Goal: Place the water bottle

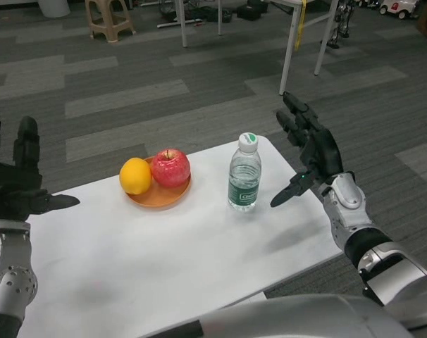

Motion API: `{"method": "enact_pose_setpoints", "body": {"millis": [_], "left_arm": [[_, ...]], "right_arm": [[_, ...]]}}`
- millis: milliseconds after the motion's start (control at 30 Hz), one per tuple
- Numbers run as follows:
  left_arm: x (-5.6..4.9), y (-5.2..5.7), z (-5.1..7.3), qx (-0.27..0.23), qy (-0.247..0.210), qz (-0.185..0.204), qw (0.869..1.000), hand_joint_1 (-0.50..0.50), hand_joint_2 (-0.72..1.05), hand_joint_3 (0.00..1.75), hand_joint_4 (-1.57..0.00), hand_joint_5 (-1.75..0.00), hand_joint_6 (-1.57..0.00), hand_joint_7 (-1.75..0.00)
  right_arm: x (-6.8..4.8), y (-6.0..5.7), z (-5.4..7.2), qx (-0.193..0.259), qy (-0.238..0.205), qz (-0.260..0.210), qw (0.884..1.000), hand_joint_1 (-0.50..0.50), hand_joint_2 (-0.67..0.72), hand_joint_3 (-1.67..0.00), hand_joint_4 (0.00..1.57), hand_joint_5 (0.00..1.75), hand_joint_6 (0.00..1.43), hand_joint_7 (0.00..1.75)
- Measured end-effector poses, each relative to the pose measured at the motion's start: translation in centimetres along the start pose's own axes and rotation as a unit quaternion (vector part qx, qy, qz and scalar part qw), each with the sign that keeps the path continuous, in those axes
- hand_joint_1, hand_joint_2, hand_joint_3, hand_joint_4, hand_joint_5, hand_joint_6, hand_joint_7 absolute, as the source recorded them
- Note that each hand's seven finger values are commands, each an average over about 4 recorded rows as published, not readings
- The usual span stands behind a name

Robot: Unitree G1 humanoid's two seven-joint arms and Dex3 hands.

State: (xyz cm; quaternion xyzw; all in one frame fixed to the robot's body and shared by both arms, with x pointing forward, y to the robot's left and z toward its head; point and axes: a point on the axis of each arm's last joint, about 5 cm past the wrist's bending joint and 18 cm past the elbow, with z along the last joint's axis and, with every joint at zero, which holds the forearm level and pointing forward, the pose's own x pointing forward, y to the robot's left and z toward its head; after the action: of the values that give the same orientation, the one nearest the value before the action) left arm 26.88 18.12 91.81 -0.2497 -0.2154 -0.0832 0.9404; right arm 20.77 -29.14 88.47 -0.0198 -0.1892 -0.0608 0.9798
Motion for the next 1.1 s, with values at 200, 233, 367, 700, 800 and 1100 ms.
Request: {"method": "enact_pose_setpoints", "body": {"millis": [200, 233, 367, 700, 800, 1100], "left_arm": [[0.0, 0.0, 0.0, 0.0, 0.0, 0.0, 1.0, -0.5, -0.19, 0.09, 0.0, -0.1, 0.0, 0.0], [0.0, 0.0, 0.0, 0.0, 0.0, 0.0, 1.0, -0.5, -0.19, 0.09, 0.0, -0.1, 0.0, 0.0], [0.0, 0.0, 0.0, 0.0, 0.0, 0.0, 1.0, -0.5, -0.19, 0.09, 0.0, -0.1, 0.0, 0.0], [-0.1, 0.1, 0.1, 0.001, -0.002, 0.004, 1.0, -0.5, -0.19, 0.09, 0.0, -0.1, 0.0, 0.0], [-0.1, 0.2, 0.1, 0.001, -0.004, 0.005, 1.0, -0.5, -0.19, 0.04, 0.0, -0.1, 0.0, 0.0], [-0.1, 0.2, 0.5, 0.0, -0.016, 0.004, 1.0, -0.5, -0.19, 0.09, 0.0, -0.1, 0.0, 0.0]], "right_arm": [[0.8, 0.0, 1.6, 0.008, -0.056, -0.001, 0.998, -0.5, 0.34, -0.08, 0.0, 0.0, 0.0, 0.07], [1.0, 0.1, 1.8, 0.009, -0.063, 0.001, 0.998, -0.5, 0.34, -0.08, 0.0, 0.0, 0.0, 0.07], [1.5, 0.3, 2.6, 0.012, -0.089, 0.008, 0.996, -0.5, 0.34, -0.12, 0.0, 0.0, 0.0, 0.07], [3.2, 1.2, 5.0, 0.019, -0.157, 0.032, 0.987, -0.5, 0.34, -0.08, 0.0, 0.0, 0.0, 0.07], [3.8, 1.8, 5.5, 0.025, -0.173, 0.044, 0.984, -0.5, 0.34, -0.08, 0.0, 0.0, 0.0, 0.07], [4.7, 3.3, 6.3, 0.042, -0.198, 0.073, 0.977, -0.5, 0.34, -0.08, 0.0, 0.0, 0.0, 0.07]]}}
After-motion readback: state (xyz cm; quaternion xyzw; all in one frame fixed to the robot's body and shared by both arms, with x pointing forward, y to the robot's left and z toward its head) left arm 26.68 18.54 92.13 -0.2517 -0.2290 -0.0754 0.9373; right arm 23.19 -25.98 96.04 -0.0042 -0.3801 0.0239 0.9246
